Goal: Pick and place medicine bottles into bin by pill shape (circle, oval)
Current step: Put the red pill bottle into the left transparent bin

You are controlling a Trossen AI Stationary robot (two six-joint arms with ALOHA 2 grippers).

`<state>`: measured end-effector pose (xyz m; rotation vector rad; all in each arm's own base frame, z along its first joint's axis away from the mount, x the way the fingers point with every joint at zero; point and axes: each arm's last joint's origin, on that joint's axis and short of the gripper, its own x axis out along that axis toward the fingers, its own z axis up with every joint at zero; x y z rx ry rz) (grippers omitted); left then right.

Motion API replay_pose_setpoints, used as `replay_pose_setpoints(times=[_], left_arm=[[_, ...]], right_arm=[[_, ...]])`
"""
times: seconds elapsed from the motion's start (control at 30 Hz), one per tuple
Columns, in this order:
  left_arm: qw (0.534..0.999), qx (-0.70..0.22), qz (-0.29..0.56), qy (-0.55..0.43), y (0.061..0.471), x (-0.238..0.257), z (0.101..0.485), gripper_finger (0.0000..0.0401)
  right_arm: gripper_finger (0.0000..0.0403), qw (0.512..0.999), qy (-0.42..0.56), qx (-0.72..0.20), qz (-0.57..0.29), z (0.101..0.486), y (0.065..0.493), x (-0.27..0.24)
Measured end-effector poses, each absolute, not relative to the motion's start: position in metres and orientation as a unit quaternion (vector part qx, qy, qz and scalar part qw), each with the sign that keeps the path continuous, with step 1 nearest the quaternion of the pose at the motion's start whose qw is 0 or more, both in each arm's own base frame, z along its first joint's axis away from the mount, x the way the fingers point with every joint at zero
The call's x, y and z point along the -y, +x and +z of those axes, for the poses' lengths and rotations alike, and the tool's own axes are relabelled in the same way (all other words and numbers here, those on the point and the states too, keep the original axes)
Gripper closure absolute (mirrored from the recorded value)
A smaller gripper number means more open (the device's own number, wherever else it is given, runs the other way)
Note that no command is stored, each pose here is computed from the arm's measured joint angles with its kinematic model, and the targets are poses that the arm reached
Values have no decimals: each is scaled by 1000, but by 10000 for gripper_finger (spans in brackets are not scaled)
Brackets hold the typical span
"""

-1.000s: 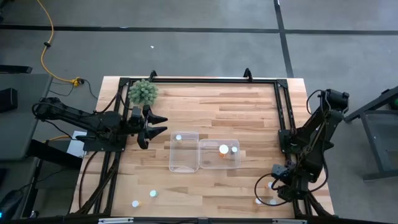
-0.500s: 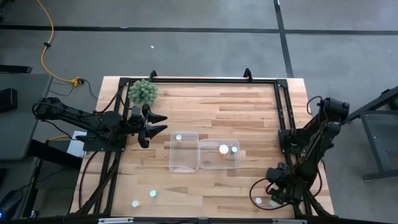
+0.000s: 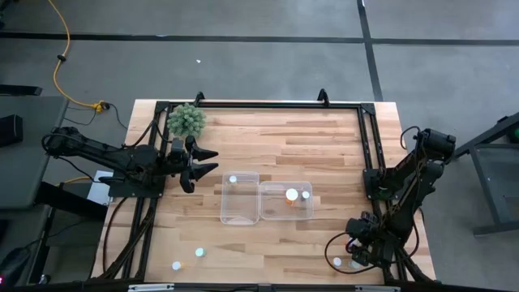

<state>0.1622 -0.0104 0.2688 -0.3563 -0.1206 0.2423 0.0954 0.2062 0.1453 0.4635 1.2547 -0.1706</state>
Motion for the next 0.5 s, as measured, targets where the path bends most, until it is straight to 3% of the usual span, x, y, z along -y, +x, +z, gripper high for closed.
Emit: replay_pose_setpoints(times=[0.27,0.5], left_arm=[[975,60,120,-177,162,10,269,201],[975,58,120,-176,162,10,268,201]], right_arm=[[207,780,218,-582,-79,145,95,-207],[229,777,232,-581,-69,150,95,-207]])
